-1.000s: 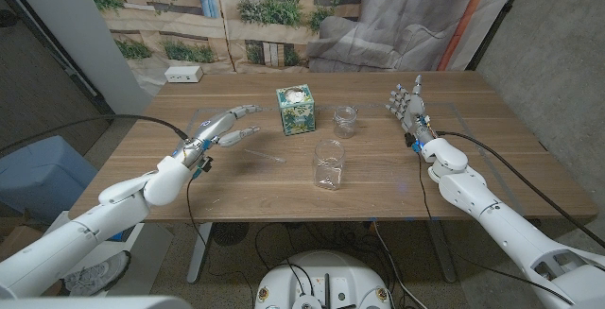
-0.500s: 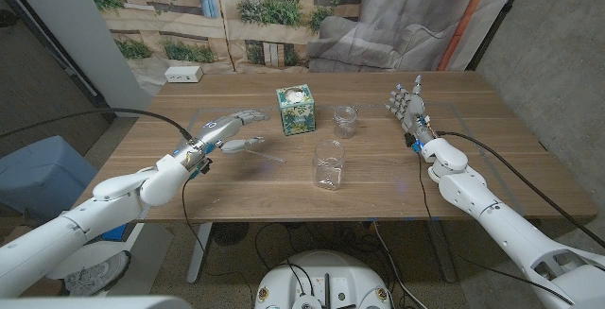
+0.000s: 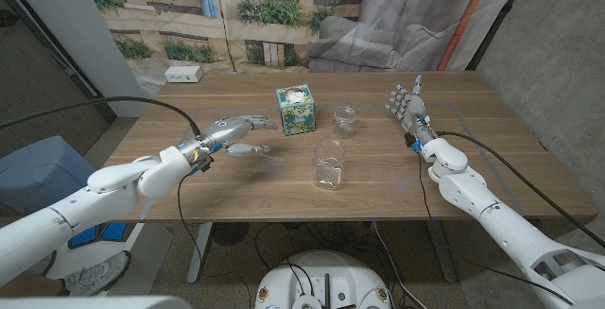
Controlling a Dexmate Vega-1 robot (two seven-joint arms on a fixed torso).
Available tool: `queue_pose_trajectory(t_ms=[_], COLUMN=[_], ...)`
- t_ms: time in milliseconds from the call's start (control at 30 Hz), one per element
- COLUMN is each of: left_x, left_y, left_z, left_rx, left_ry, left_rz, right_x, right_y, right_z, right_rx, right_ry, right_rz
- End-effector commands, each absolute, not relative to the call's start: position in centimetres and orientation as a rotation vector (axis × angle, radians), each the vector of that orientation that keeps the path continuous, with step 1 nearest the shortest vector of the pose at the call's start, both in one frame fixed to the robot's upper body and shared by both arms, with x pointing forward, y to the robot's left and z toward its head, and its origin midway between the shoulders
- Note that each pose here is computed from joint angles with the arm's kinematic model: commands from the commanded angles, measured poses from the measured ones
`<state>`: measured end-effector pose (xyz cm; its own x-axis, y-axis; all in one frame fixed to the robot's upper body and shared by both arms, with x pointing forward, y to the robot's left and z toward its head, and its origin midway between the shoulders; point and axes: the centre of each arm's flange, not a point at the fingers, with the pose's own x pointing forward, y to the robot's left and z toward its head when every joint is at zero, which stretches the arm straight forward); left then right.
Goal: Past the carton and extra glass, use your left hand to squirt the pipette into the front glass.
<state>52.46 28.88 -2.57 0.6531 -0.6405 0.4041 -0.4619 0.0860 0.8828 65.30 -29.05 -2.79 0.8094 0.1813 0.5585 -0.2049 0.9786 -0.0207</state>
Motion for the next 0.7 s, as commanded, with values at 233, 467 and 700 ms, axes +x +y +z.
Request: queue_pose_trajectory(t_ms=[233,467,700], left_x=[50.9,50.7,50.7], left_y=[26.5,25.3,24.2], left_z=[-1.7,-1.3,-1.1], left_rx=[1.717,1.784,1.817], left_ry=[-0.831,-0.777,-0.799], left_rz=[-0.099,-0.099,-0.150], right_x=[65.3,65.3,65.3], right_y=[-29.1,-29.1,-29.1], right_z=[-2.8,-2.8,-2.8], right_rx=[0.041,0.041,0.041], right_ry=[-0.594,-0.594,-0.594], right_rz=[0.206,0.206,0.206])
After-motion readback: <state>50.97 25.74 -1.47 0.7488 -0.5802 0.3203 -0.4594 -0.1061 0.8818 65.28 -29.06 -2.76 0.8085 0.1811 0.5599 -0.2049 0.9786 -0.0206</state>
